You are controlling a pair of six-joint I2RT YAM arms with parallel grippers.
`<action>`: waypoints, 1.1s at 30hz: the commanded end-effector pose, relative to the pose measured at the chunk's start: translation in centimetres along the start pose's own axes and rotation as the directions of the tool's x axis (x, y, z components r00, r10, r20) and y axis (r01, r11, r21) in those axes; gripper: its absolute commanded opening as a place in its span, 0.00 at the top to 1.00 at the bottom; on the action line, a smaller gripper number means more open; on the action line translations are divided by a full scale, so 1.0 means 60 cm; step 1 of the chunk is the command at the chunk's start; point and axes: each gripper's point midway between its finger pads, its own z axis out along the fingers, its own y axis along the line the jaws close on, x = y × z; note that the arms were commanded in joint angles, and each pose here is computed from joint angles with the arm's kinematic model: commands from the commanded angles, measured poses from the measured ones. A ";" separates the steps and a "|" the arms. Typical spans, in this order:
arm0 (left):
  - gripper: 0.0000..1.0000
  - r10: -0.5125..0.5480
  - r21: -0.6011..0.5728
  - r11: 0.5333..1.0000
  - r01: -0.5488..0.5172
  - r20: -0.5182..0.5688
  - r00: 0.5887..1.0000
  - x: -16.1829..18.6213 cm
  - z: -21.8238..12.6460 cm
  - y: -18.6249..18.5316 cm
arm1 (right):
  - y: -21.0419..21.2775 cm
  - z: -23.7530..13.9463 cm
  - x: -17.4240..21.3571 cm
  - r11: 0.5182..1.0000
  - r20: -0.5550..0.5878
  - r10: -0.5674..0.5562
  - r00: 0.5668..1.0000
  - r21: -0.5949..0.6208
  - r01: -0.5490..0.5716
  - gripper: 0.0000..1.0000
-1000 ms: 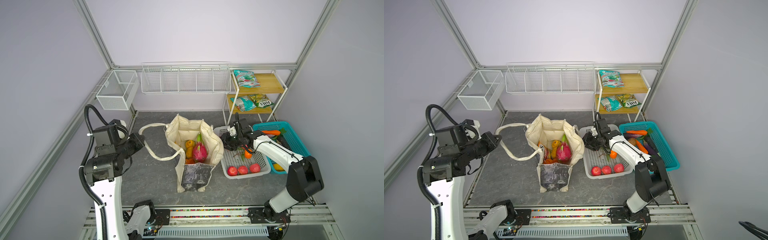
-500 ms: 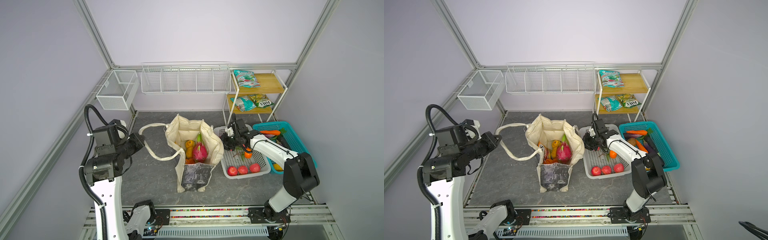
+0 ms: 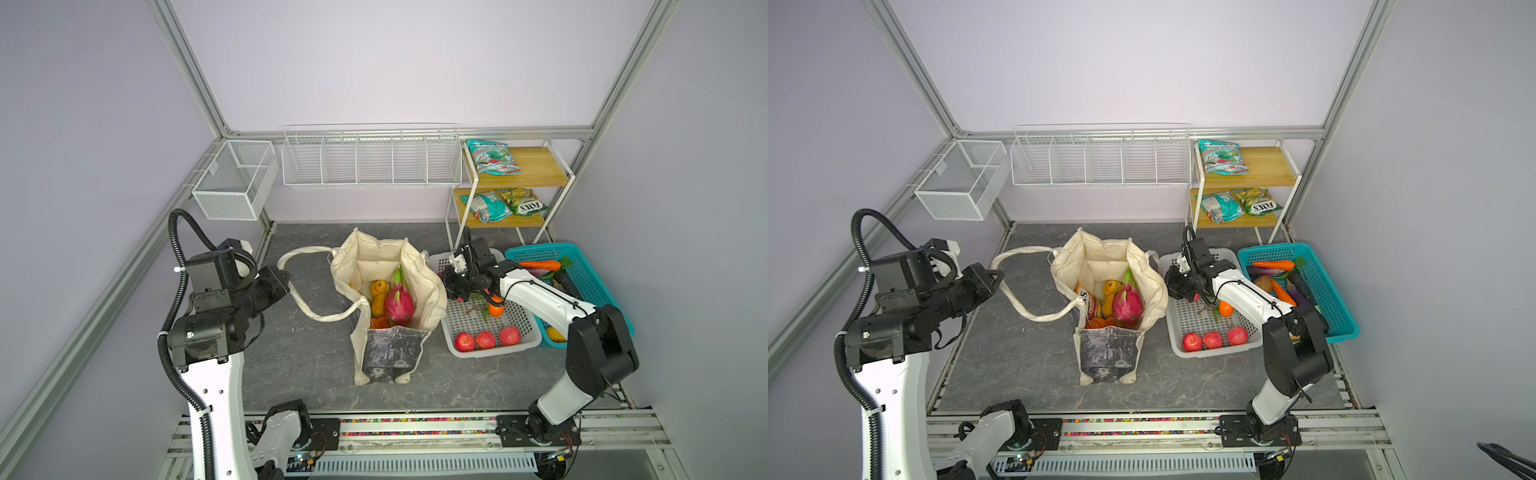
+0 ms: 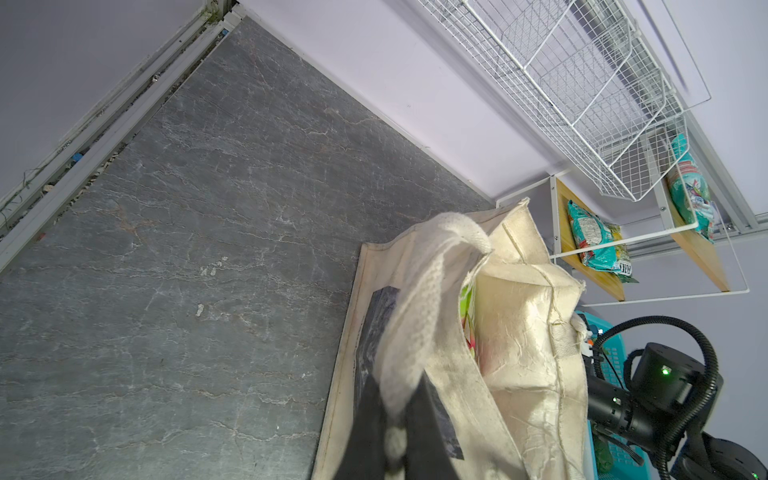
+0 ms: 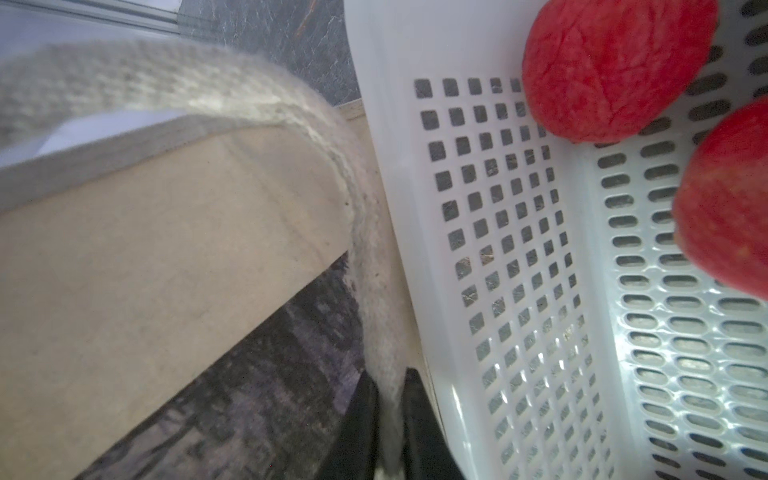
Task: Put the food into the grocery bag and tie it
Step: 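Close the right gripper on the second tote handle beside the basket, then lift both tote handles up toward each other above the tote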
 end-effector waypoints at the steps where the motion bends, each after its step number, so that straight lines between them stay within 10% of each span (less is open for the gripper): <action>1: 1.00 0.020 0.014 1.000 -0.020 0.023 1.000 -0.007 -0.017 -0.009 | 0.041 -0.046 -0.004 0.997 0.063 -0.061 0.996 -0.052 0.064 0.89; 15: 1.00 0.031 0.260 0.965 -0.029 -0.006 0.999 -0.033 -0.039 -0.108 | 0.227 -0.259 0.022 0.815 0.335 -0.428 0.840 -0.258 0.518 0.90; 33: 1.00 -0.017 0.556 0.829 0.068 -0.097 0.995 -0.047 -0.033 -0.216 | 0.362 -0.233 0.131 0.555 0.325 -0.658 0.679 -0.400 0.729 0.93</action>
